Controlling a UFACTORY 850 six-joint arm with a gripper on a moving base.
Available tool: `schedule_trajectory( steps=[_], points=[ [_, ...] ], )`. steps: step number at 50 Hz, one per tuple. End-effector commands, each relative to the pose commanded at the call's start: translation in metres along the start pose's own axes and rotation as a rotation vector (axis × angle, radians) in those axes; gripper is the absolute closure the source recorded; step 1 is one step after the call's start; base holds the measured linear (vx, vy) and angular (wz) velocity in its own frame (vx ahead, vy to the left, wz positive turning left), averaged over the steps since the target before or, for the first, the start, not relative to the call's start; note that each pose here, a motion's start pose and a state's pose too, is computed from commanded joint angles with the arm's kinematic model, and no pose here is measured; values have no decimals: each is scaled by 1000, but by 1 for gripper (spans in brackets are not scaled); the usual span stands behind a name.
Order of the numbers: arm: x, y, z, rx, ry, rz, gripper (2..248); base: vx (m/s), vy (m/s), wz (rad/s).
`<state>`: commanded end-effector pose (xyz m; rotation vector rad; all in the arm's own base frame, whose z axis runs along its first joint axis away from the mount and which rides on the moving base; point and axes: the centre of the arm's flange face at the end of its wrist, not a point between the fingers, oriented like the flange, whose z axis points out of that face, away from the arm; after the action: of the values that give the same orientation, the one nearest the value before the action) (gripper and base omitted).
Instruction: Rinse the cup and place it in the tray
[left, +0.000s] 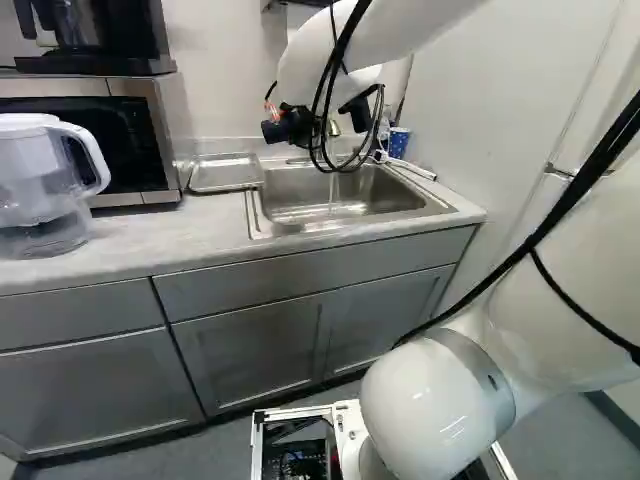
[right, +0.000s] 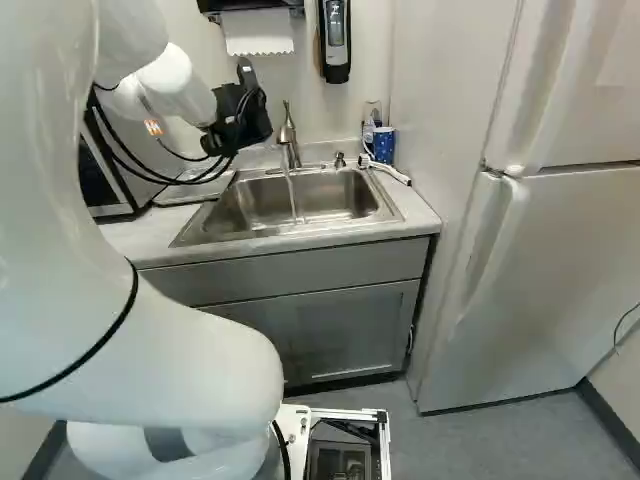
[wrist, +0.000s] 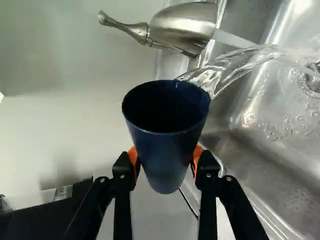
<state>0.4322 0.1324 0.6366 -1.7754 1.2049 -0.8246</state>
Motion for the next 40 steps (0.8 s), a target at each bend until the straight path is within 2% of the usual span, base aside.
schedule_trajectory(
  steps=[32,40],
  points=[
    [0,0,0,0,0,336,129,0,0,0],
    [0,0,0,0,0,336,129,0,0,0]
  ],
)
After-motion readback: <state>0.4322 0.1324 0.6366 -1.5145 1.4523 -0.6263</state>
